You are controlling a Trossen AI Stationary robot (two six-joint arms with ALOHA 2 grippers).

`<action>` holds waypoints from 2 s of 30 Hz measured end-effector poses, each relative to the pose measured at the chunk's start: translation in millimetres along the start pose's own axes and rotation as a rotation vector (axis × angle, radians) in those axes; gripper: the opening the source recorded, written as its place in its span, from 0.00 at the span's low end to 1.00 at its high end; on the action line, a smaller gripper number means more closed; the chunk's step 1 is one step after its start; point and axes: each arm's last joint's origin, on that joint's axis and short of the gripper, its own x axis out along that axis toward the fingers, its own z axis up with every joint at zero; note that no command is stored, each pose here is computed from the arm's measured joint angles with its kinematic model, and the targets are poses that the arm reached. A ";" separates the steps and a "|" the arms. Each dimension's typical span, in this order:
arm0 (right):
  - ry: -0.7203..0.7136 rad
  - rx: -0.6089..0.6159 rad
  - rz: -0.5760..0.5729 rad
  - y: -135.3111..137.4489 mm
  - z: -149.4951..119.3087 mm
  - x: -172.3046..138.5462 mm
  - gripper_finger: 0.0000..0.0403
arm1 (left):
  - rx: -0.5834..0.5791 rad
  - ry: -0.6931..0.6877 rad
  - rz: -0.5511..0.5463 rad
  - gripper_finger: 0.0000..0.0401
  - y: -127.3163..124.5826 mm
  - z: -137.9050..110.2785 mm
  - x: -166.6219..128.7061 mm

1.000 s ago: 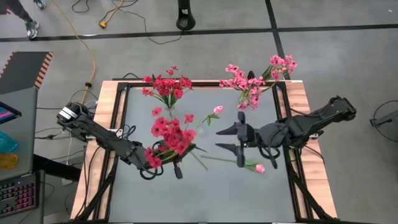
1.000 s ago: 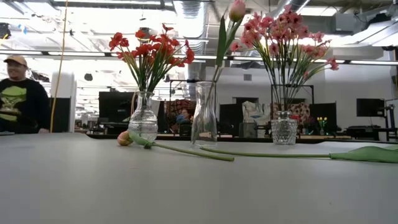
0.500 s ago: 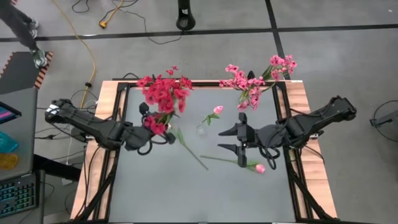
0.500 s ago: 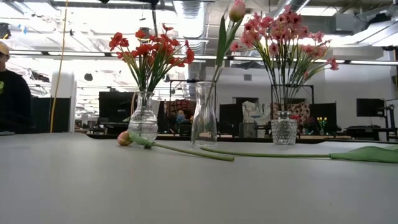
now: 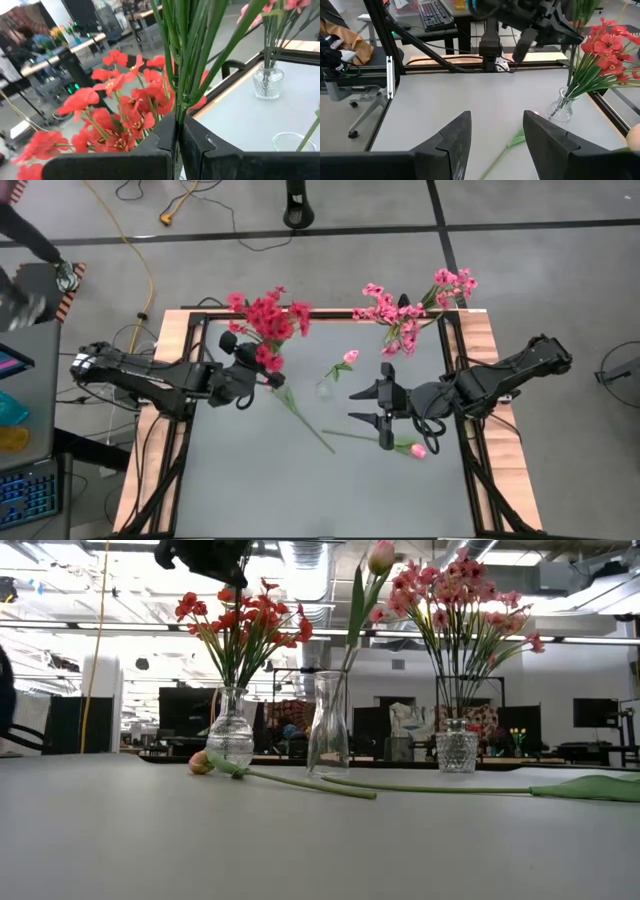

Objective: Sort flowers into vase by color
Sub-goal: Put the red flower into the top left transparent vase

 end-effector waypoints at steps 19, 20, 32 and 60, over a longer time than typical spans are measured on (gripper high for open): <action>0.000 0.000 0.000 0.0 0.0 0.0 0.51 | -0.081 0.097 0.095 0.00 12.4 -20.3 17.5; 0.000 0.000 0.000 0.0 0.0 0.0 0.51 | -0.086 0.089 0.108 0.00 11.3 -25.0 18.5; 0.000 0.000 0.000 0.0 0.0 0.0 0.51 | -0.149 0.053 0.086 0.00 1.2 -66.7 26.9; -0.001 0.001 0.000 0.0 0.3 -0.1 0.51 | -0.182 0.139 -0.051 0.44 10.5 -72.8 31.2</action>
